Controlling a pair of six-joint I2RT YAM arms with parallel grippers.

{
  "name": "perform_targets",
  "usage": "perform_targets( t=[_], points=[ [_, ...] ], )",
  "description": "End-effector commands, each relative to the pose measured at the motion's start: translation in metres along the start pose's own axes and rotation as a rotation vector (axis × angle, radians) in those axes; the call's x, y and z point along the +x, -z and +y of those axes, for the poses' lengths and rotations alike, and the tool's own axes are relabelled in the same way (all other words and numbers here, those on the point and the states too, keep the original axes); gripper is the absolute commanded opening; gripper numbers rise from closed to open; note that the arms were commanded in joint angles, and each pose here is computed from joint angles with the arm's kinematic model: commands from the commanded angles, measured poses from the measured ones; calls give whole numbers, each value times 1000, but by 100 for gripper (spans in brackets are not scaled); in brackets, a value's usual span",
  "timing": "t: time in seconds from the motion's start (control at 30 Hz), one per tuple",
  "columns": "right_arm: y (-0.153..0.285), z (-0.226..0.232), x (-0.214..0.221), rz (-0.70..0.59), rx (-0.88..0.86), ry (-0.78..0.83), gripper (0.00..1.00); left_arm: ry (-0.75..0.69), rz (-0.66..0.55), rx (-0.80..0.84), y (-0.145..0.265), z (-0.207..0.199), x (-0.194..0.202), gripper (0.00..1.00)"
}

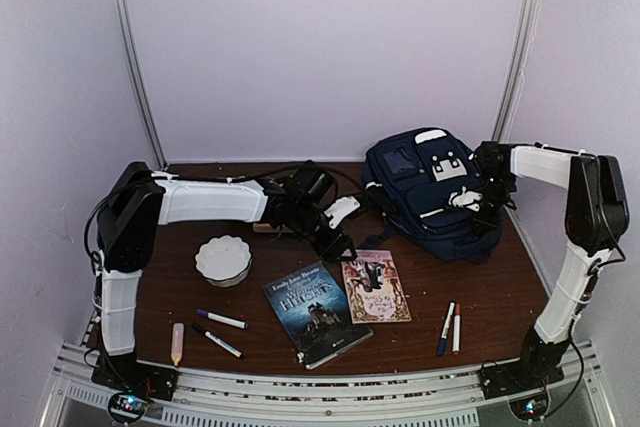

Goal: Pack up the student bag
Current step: Pick up the largest pocket of the bag from the student bag.

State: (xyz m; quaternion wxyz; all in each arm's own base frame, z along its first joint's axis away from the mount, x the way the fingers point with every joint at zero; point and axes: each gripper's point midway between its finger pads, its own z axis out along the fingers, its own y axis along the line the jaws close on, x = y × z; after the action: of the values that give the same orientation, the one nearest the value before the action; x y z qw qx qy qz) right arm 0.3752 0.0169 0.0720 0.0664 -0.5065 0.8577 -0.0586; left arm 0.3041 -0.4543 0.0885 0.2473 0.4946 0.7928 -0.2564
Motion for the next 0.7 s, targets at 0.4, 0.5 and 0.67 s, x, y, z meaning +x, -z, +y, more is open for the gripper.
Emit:
perform_targets(
  t=[0.4, 0.5, 0.67],
  points=[
    [81, 23, -73, -227, 5, 46, 0, -23, 123, -23, 10, 1, 40, 62],
    [103, 35, -93, -279, 29, 88, 0, -8, 155, -14, 12, 2, 54, 62],
    [134, 43, -121, -377, 34, 86, 0, 10, 211, -13, 12, 1, 78, 62]
  ],
)
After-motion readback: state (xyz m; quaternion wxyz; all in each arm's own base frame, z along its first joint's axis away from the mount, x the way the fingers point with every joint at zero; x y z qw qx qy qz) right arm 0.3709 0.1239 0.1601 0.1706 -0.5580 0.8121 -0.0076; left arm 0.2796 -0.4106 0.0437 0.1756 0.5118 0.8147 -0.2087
